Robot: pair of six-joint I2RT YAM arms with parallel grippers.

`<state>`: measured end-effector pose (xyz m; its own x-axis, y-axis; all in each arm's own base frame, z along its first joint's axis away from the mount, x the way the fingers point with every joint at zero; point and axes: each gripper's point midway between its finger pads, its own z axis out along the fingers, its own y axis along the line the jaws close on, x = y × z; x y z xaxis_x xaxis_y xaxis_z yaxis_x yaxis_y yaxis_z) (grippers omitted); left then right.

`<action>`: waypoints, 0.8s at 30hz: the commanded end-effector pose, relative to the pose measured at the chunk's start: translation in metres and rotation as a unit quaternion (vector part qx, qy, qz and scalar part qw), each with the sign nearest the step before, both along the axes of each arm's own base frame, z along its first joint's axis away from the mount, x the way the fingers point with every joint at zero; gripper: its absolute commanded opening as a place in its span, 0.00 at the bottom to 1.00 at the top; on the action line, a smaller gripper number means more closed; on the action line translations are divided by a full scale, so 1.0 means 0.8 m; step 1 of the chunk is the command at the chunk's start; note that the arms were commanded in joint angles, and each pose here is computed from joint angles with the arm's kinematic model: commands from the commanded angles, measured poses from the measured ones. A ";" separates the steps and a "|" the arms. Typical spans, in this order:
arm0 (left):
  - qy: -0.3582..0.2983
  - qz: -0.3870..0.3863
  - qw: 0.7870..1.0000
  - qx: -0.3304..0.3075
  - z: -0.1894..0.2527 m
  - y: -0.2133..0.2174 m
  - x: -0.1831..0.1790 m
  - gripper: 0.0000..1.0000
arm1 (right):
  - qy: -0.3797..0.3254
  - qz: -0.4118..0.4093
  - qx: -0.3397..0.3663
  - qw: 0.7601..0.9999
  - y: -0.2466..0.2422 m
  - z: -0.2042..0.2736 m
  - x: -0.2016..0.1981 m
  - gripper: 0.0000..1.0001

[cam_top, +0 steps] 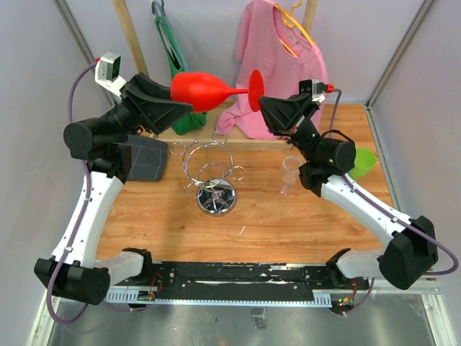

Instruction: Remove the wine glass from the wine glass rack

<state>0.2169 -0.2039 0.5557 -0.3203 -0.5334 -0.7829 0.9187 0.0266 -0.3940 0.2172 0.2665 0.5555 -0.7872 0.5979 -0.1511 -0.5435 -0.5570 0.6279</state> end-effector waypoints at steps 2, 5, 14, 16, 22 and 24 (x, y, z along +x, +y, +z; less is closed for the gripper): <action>-0.046 -0.008 0.999 0.000 0.019 0.002 -0.037 0.47 | 0.003 0.015 0.004 1.000 0.015 -0.011 0.013 0.01; -0.043 -0.007 0.999 -0.002 0.021 0.003 -0.040 0.31 | 0.009 0.019 0.005 1.000 0.019 -0.018 0.020 0.01; -0.061 0.006 0.998 -0.004 0.034 0.006 -0.049 0.00 | 0.001 0.036 0.020 0.999 0.022 -0.036 0.024 0.02; -0.074 0.015 0.997 0.002 0.039 0.006 -0.047 0.00 | -0.018 0.038 0.006 0.999 0.021 -0.034 0.017 0.14; -0.103 0.067 0.992 0.029 0.050 0.004 -0.006 0.00 | -0.057 0.012 -0.108 0.992 0.015 -0.041 -0.004 0.40; -0.104 0.083 0.990 0.042 0.051 0.001 0.018 0.00 | -0.061 0.010 -0.141 0.988 0.006 -0.045 -0.016 0.45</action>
